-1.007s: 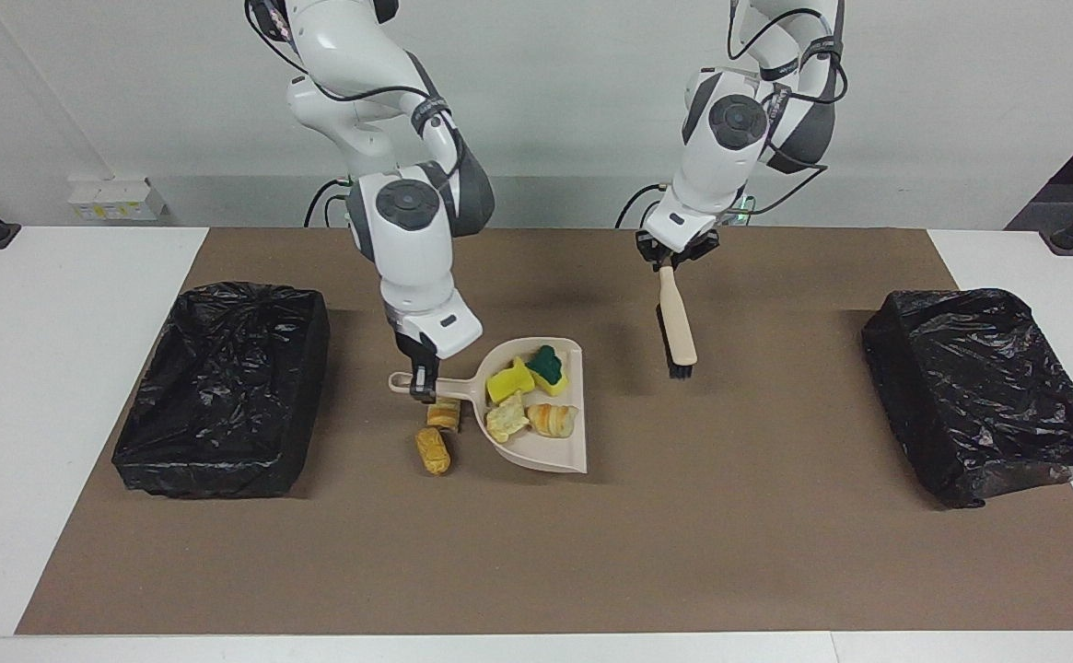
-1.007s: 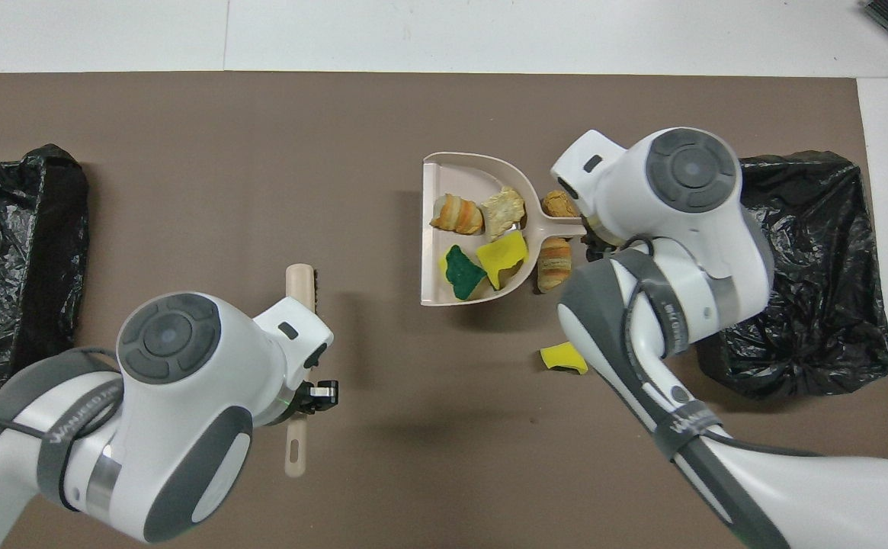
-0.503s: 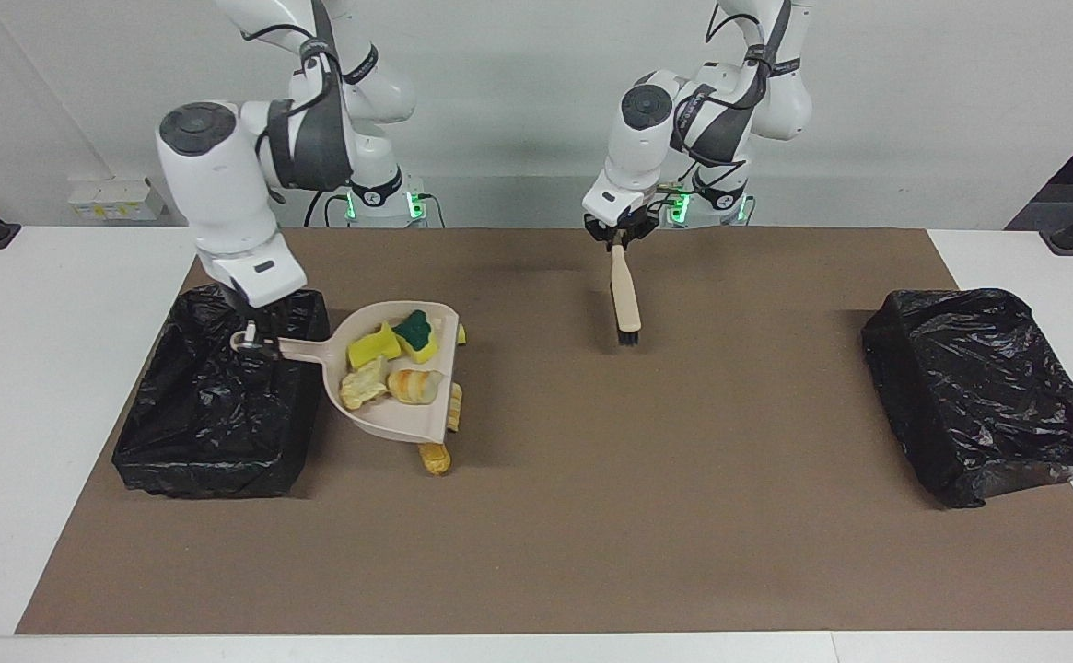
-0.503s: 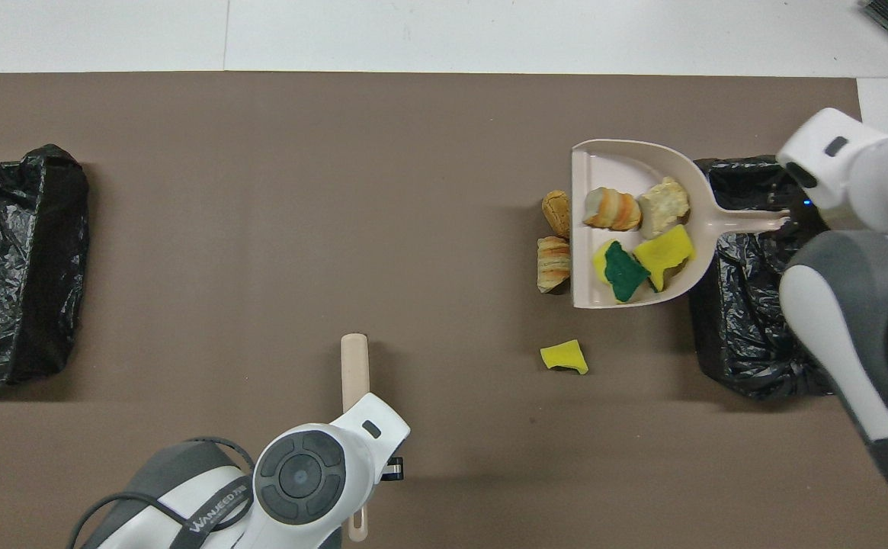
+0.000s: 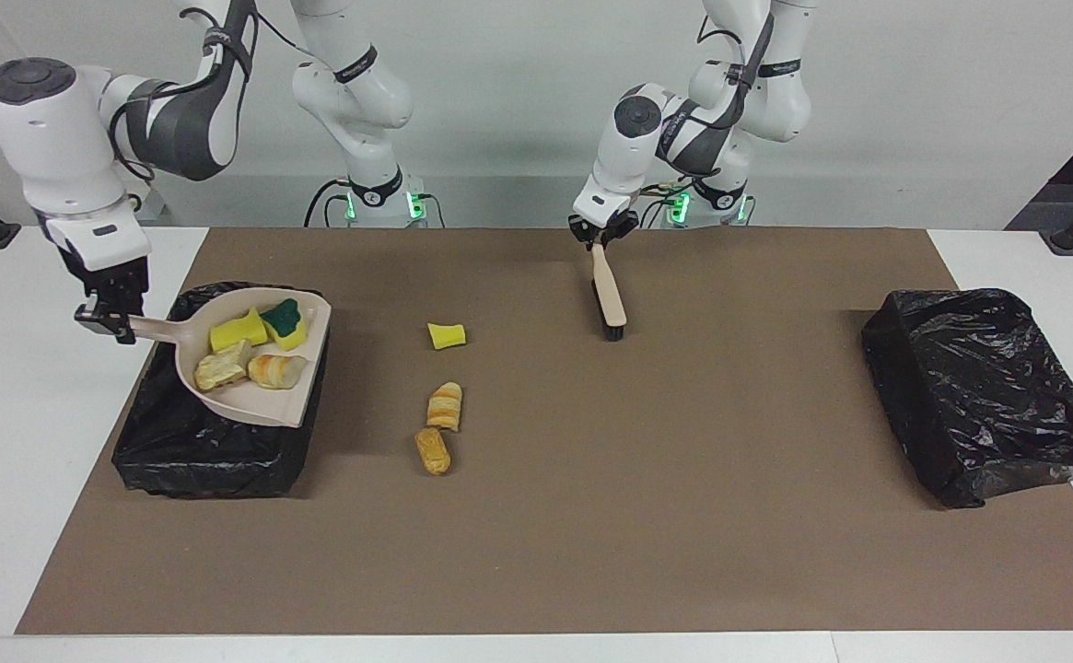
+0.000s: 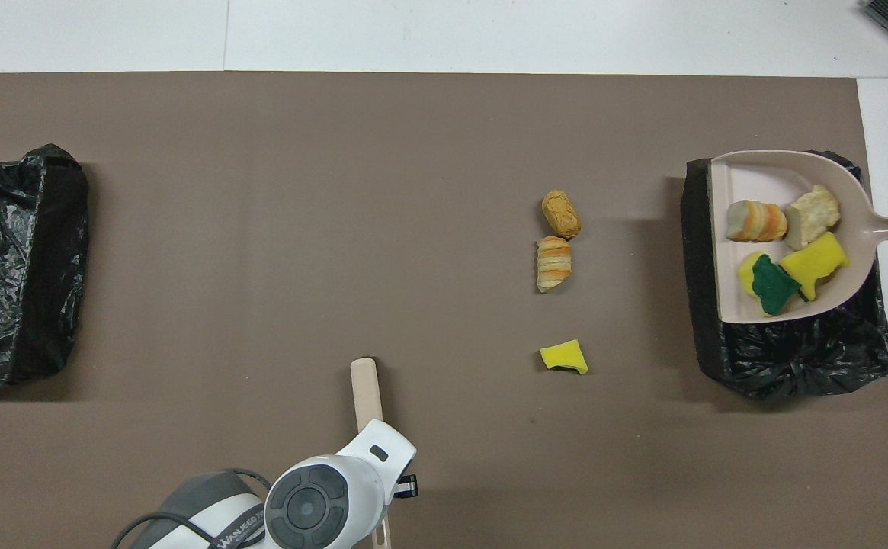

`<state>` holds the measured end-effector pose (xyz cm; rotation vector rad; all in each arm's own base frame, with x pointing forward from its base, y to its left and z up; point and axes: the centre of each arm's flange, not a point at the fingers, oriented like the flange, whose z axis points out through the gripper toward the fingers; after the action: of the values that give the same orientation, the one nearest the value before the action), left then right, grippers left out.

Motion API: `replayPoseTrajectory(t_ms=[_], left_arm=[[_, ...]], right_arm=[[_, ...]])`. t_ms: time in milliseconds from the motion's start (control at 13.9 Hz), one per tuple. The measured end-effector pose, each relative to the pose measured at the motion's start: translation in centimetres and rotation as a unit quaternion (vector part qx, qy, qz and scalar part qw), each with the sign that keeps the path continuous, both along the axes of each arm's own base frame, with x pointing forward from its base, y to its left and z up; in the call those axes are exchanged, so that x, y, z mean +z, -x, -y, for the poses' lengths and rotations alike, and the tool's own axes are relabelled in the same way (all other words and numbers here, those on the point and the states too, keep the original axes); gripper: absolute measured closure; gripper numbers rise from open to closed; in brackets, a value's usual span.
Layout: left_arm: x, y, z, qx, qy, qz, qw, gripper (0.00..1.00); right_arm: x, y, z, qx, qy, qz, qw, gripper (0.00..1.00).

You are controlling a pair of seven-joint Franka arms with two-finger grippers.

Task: Sweep and dump trash in bin
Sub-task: 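Tilt the dustpan to dump debris while the left gripper releases the brush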

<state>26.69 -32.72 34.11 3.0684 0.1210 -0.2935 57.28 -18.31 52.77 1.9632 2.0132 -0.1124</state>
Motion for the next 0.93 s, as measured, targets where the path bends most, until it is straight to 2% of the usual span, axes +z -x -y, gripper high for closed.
replayPoseTrajectory(t_ms=[72,288,432,575,719,935], left_arm=[[0.0,0.0,0.0,0.001,0.001,0.001,1.0,0.72],[0.3,-1.0,-0.5,0.018,0.004,0.002,1.0,0.43],[1.1,-2.9,-1.4,0.043,0.012,0.008,0.999,0.17],[2.5,-5.7,-2.8,0.075,0.024,0.019,0.997,0.0],[4.7,-9.3,-4.2,0.095,0.037,0.039,0.994,0.0],[6.8,-15.2,-6.5,0.066,0.039,0.066,0.995,0.0]], right_arm=[[-0.2,0.1,0.4,0.005,0.019,-0.003,1.0,0.68],[-1.6,0.2,0.1,0.024,0.076,-0.028,0.996,0.68],[-2.5,0.3,-0.3,0.02,0.116,-0.037,0.992,0.68],[-2.9,0.2,-1.2,0.019,0.138,-0.04,0.989,0.68],[-2.9,0.1,-1.8,0.013,0.153,-0.039,0.987,0.68],[-2.7,-0.2,-4.8,-0.005,0.209,-0.041,0.977,0.68]])
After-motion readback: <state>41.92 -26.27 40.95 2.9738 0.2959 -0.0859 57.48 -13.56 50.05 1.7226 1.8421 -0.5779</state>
